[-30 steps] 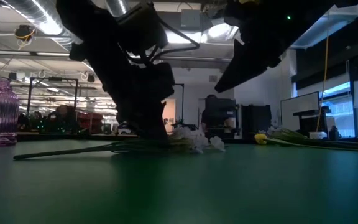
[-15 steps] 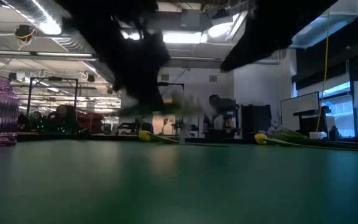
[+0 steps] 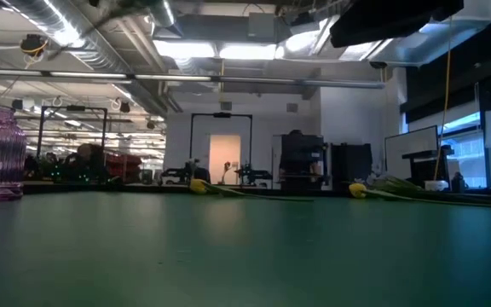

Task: Sort flowers into vase by color
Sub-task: Put the bottom white flowers into the pink vase

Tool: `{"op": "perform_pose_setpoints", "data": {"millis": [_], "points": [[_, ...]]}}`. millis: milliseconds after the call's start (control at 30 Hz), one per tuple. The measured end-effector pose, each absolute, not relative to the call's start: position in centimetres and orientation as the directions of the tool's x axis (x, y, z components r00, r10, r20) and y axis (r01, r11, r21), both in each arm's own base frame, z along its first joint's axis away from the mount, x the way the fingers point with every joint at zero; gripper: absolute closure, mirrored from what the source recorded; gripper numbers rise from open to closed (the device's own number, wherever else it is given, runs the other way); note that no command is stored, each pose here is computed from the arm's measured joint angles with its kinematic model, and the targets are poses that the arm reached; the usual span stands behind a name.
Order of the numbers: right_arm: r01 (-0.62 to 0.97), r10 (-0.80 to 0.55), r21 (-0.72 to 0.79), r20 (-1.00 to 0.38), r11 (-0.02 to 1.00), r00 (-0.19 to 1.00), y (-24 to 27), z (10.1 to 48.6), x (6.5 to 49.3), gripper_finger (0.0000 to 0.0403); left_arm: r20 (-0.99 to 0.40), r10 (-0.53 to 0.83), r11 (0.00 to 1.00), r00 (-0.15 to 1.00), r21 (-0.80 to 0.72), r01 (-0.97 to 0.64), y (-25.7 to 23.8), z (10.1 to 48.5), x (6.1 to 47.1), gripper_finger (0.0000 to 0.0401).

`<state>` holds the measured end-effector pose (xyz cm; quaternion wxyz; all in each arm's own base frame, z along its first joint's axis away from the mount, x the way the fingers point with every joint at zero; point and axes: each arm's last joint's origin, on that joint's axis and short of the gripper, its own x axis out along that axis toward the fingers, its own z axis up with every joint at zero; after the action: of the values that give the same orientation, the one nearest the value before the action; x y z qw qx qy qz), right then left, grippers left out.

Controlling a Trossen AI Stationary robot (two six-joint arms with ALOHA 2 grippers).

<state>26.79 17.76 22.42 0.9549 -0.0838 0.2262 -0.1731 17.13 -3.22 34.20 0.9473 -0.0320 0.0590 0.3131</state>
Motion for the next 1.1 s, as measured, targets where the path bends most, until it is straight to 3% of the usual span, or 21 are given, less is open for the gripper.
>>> {"op": "perform_pose_setpoints", "data": {"millis": [167, 333, 600, 767, 1100], "points": [[0.308, -0.368, -0.209, -0.399, 0.928, 0.840, 17.7, 22.5, 26.9, 0.0194, -0.032, 0.525, 0.848, 0.851, -0.070, -0.526, -2.4, 33.6, 12.0, 0.0392], [0.299, -0.327, -0.133, -0.389, 0.945, 0.861, 18.2, 22.8, 27.0, 0.0194, 0.097, 0.357, 0.933, 0.929, -0.082, -0.350, -1.5, 32.3, 8.6, 0.0392], [0.317, -0.298, -0.014, -0.383, 0.948, 0.874, 19.1, 22.8, 26.4, 0.0194, 0.342, 0.189, 0.982, 0.921, -0.086, -0.170, 0.4, 31.2, 3.1, 0.0391], [0.338, -0.317, -0.004, -0.353, 0.941, 0.880, 19.2, 23.0, 26.4, 0.0194, 0.306, 0.133, 0.991, 0.943, -0.045, -0.125, 0.1, 30.7, 3.3, 0.0391], [0.358, -0.337, -0.010, -0.366, 0.934, 0.868, 19.4, 21.8, 27.0, 0.0194, 0.228, 0.200, 0.980, 0.953, -0.026, -0.200, -0.3, 28.2, 4.8, 0.0391]]}}
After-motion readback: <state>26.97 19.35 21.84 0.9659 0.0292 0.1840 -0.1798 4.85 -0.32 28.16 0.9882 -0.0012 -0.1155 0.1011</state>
